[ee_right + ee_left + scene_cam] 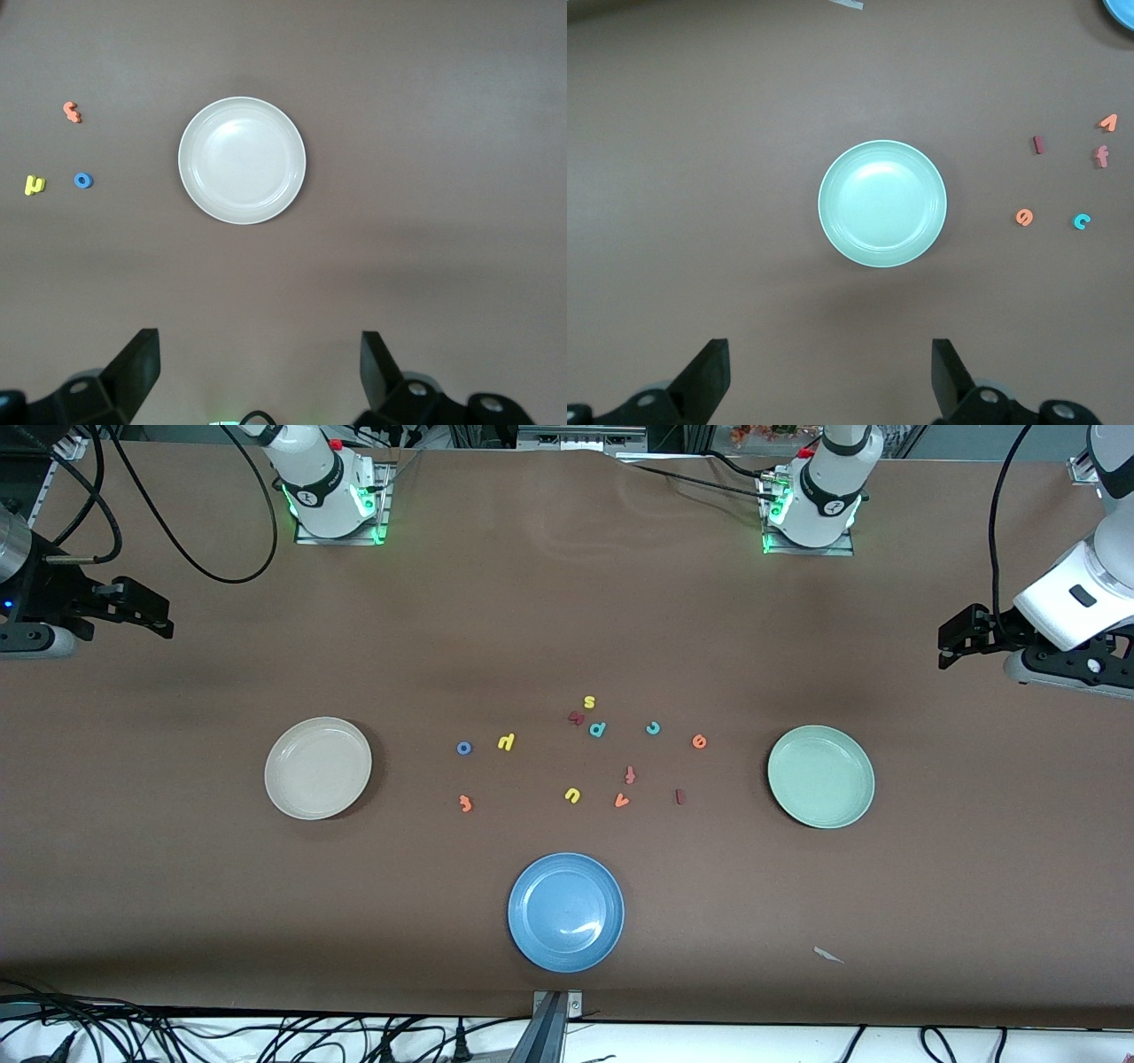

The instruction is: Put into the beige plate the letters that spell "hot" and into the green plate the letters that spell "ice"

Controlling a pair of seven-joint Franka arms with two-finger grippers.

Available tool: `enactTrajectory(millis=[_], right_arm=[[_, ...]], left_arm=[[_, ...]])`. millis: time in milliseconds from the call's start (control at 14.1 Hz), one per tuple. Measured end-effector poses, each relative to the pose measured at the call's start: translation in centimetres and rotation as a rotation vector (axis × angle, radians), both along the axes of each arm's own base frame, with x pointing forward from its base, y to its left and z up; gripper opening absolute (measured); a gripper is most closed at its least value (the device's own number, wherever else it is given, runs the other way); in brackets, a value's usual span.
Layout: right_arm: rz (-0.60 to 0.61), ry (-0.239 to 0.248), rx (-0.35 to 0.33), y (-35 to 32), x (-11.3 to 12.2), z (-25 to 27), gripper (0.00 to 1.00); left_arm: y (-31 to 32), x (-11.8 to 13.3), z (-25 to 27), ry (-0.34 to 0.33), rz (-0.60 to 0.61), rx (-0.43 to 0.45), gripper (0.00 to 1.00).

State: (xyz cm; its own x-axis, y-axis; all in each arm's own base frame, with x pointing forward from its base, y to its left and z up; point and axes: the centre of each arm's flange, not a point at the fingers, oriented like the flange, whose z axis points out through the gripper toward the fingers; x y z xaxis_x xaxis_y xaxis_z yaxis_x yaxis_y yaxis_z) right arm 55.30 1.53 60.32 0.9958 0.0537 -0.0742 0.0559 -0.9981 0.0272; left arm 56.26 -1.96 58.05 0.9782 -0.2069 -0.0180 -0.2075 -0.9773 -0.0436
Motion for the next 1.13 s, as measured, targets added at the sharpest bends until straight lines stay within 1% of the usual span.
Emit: enactTrajectory(millis=[495,778,1131], right_arm=[[0.001,-0.001,0.000,0.1,0.0,0.0,1.00],[0.003,-0.006,0.000,0.2,0.1,0.0,1.00],[0.005,-0.007,0.001,0.3,0.2,-0.1,1.00]], left_arm=[[0.7,0.4,-1.0,0.017,0.013,0.000,1.00],[2.4,0.7,-0.8,-0.002,0.041,-0.001,1.00],[3.9,0.7,-0.9,-0.001,0.068,-0.001,1.00]])
